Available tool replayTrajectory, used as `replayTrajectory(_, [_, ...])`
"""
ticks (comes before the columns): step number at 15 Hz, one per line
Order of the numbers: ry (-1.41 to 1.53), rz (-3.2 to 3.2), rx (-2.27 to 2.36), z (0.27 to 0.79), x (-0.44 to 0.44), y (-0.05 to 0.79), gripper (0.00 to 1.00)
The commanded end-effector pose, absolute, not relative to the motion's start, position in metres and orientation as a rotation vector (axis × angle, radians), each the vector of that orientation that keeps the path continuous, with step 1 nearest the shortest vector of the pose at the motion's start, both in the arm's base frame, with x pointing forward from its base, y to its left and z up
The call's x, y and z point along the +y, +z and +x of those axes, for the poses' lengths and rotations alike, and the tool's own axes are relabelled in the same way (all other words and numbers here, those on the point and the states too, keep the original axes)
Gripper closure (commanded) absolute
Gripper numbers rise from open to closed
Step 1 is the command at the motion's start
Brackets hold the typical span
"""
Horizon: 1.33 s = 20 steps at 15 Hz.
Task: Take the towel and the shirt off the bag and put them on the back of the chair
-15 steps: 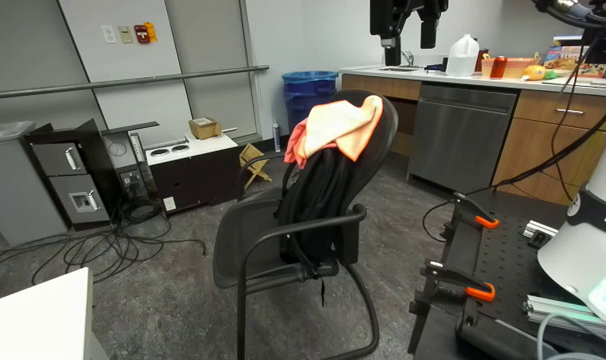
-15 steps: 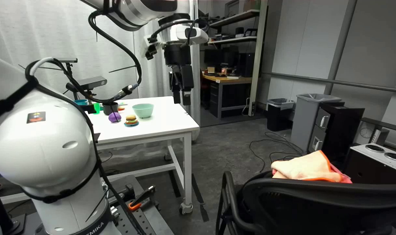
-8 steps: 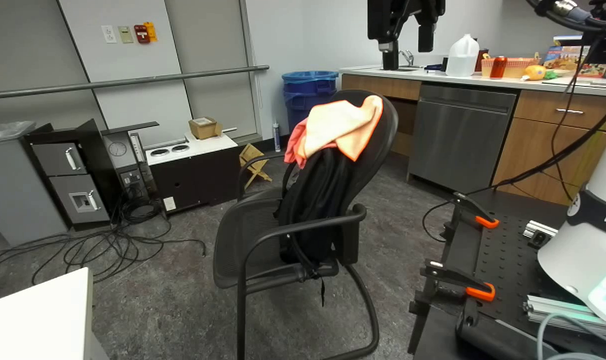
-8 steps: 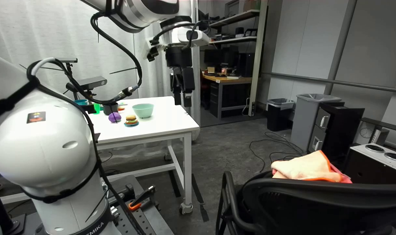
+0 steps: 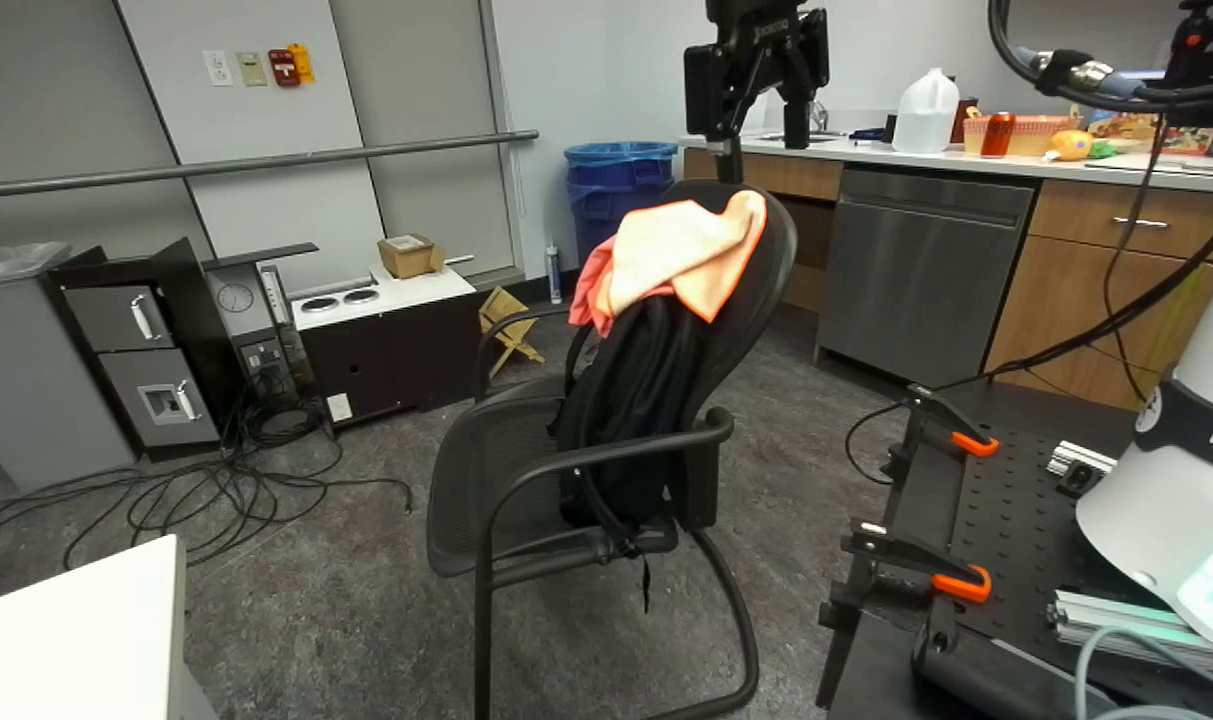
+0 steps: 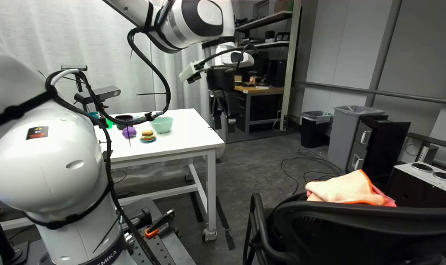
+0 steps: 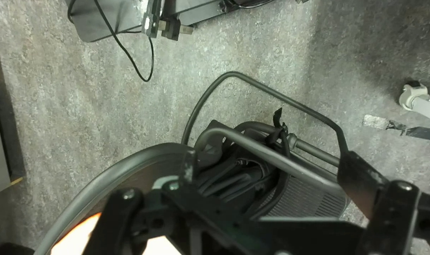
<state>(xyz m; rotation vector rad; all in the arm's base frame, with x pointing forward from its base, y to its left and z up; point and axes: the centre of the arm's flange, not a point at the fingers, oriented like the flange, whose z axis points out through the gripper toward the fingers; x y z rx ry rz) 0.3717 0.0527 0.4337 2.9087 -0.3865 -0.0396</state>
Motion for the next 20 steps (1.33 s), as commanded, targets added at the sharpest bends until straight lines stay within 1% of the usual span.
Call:
replayTrajectory(1, [-0.044, 2.888, -0.437, 0.414, 0.023, 0.425, 0.00])
replayTrajectory(9, [-0.067, 2.866, -0.587, 0.475, -0.050, 0.404, 0.00])
replayTrajectory(14, [-0.081, 2.816, -0.676, 0.511, -0.087, 0.377, 0.00])
replayTrajectory(20, [-0.080, 2.709, -0.751, 0.541, -0.131, 0.354, 0.00])
